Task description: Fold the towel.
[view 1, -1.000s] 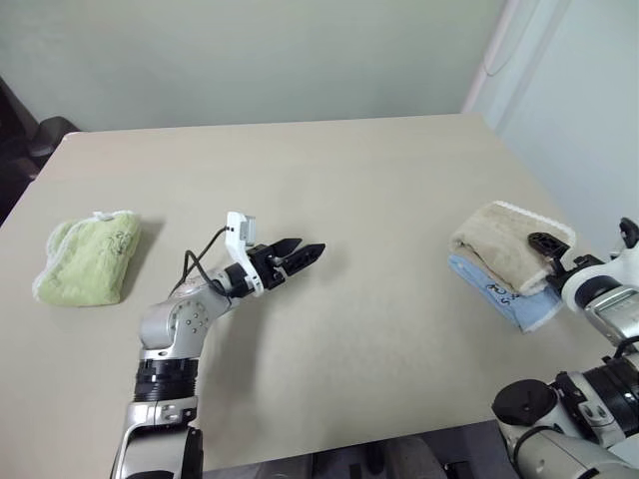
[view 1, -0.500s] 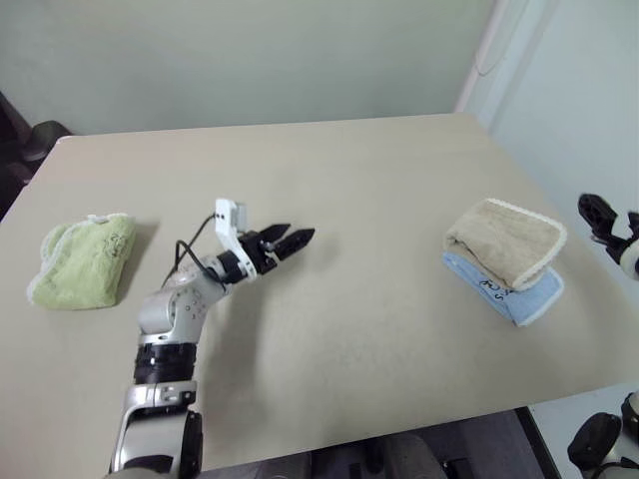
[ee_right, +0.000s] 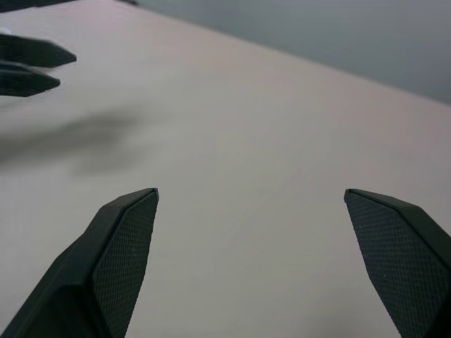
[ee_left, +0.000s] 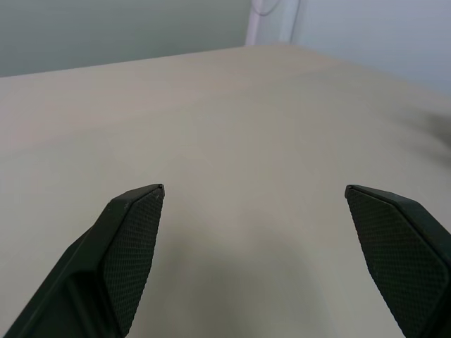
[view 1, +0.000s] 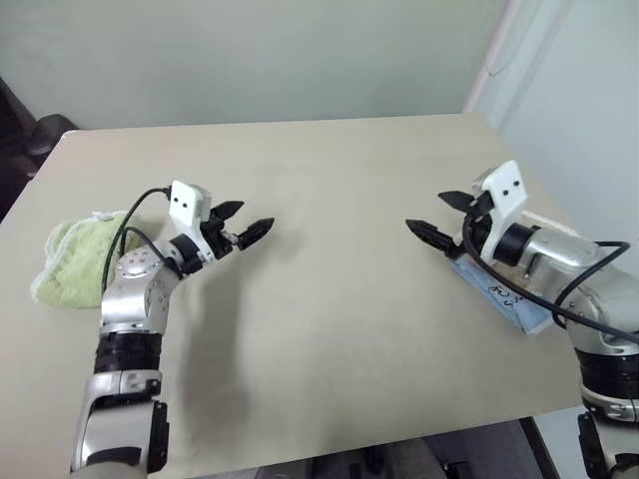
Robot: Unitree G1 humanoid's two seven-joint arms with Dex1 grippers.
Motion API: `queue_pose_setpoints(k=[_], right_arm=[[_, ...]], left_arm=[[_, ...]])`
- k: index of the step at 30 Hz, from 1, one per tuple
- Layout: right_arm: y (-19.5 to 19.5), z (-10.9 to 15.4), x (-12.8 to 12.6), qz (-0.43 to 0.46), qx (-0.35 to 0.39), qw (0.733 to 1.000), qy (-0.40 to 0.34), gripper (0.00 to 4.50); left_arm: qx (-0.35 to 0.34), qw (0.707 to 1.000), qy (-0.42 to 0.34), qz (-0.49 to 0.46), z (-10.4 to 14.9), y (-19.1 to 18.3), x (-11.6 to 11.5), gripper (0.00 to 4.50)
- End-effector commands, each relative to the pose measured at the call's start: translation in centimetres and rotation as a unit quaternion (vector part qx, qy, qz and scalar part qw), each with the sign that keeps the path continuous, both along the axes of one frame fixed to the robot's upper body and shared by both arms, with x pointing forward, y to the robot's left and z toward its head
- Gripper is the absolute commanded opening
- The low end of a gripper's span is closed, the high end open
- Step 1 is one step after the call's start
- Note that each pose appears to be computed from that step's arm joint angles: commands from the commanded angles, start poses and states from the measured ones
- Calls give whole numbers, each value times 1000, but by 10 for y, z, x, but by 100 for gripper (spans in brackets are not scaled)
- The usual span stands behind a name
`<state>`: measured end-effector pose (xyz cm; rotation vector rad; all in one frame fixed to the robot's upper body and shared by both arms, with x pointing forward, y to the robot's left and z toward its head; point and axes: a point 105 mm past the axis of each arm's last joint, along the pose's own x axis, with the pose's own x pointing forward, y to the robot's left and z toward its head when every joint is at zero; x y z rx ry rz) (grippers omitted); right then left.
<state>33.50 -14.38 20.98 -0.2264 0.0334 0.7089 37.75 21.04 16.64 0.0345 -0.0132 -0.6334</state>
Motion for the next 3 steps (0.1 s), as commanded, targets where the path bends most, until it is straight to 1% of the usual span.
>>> queue_pose_setpoints(k=[1, 3], right_arm=[[4, 11, -3, 10, 10, 999, -31, 447], [4, 8, -5, 13, 14, 999, -28, 447]], left_arm=[[5, 1000, -14, -11, 9, -3, -12, 450], [8, 1000, -7, -11, 6, -4, -16, 450]])
